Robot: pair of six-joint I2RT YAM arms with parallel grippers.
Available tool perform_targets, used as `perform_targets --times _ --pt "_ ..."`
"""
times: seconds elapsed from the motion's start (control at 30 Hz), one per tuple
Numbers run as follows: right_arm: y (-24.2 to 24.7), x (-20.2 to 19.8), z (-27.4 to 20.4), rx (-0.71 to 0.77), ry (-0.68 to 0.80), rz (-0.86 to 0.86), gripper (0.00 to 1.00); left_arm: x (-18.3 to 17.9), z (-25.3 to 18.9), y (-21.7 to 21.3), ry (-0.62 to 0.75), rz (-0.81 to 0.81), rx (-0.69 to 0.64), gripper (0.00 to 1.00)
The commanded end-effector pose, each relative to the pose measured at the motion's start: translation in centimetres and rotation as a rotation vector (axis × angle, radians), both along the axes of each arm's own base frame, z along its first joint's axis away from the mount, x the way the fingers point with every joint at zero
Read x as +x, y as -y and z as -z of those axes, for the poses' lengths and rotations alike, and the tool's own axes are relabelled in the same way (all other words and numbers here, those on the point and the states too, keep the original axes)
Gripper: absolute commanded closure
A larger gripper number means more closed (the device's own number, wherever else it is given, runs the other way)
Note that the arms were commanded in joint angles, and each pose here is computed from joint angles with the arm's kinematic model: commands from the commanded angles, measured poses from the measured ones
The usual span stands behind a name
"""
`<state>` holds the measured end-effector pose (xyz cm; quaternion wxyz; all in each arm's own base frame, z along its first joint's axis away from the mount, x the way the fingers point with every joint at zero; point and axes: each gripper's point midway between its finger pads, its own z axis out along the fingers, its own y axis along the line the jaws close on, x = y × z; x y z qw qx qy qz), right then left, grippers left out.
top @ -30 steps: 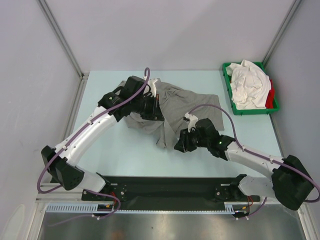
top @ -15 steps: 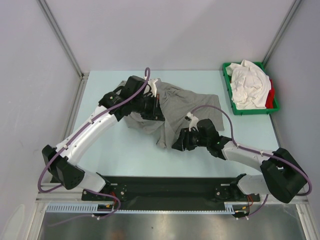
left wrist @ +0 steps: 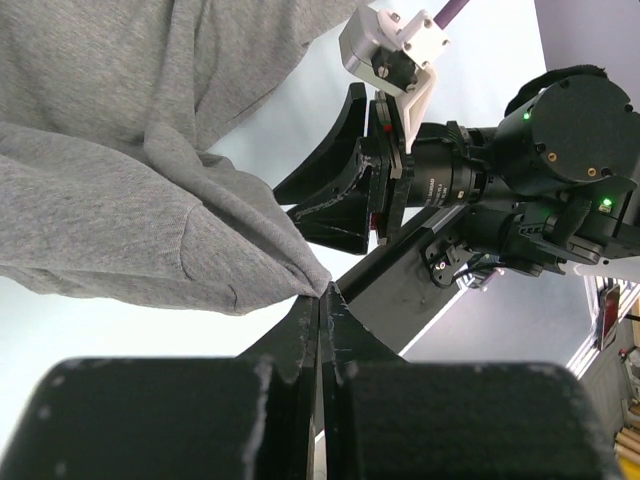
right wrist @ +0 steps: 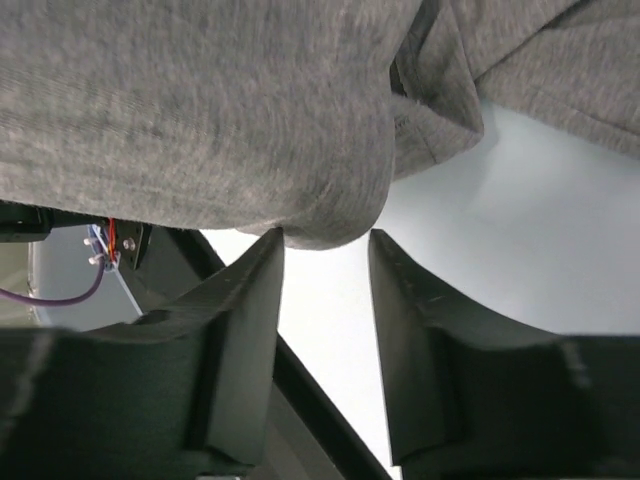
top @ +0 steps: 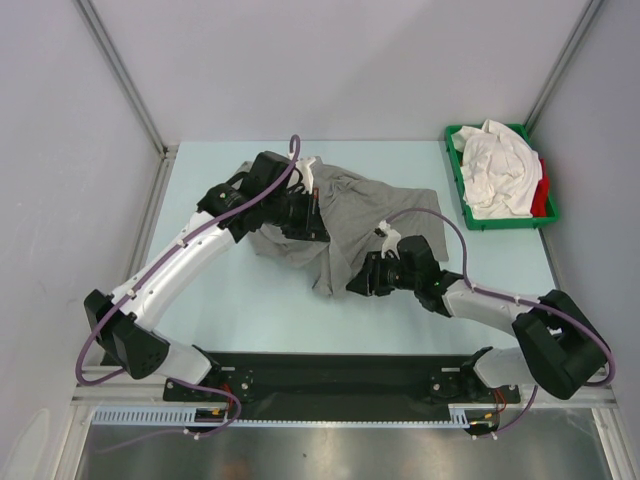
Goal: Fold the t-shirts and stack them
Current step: Flatten the tshirt out
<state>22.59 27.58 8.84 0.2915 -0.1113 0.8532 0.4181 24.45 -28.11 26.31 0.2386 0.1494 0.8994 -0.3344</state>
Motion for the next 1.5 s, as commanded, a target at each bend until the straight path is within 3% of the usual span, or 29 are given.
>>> perform_targets --times 0.0,0.07,0.4,0.5,0.57,0.9,1.2,1.27,1.4,1.47 --pt "-0.8 0.8 -1.3 0.060 0.047 -0.017 0.58 0.4 -2.3 0.4 0.033 0.000 -0.054 1.00" --pt "-1.0 1.0 -1.5 0.078 0.048 -0.026 0.62 0.3 -2.3 0.3 0.032 -0.002 -0.052 1.00" --pt "-1.4 1.6 -2.0 0.103 0.062 -0.028 0.62 0.3 -2.3 -0.1 0.037 -0.005 -0.048 1.00" --pt "-1.5 1.7 -2.3 0.111 0.062 -0.028 0.77 0.3 -2.1 -0.3 0.039 -0.006 -0.043 1.00" --pt "-1.6 1.7 -2.7 0.119 0.064 -0.031 1.00 0.4 -1.8 -0.5 0.033 -0.011 -0.037 1.00" --pt "0.8 0.4 -5.0 -0.033 0.061 -0.037 1.00 3.6 2.5 -6.6 -0.008 -0.149 0.113 1.00" --pt "-1.8 -0.8 -8.9 0.017 0.085 -0.162 1.00 8.0 5.9 -9.5 -0.007 -0.262 0.247 1.00" --pt "-2.7 -0.8 -9.0 0.030 0.068 -0.178 1.00 8.8 7.1 -10.2 -0.026 -0.290 0.305 0.90" --pt "-4.7 -1.3 -9.4 0.062 0.034 -0.232 1.00 7.4 6.6 -12.6 -0.020 -0.401 0.339 0.57" --pt "-5.9 -2.5 -8.9 0.050 0.026 -0.297 1.00 5.5 7.4 -13.2 -0.048 -0.427 0.332 0.52"
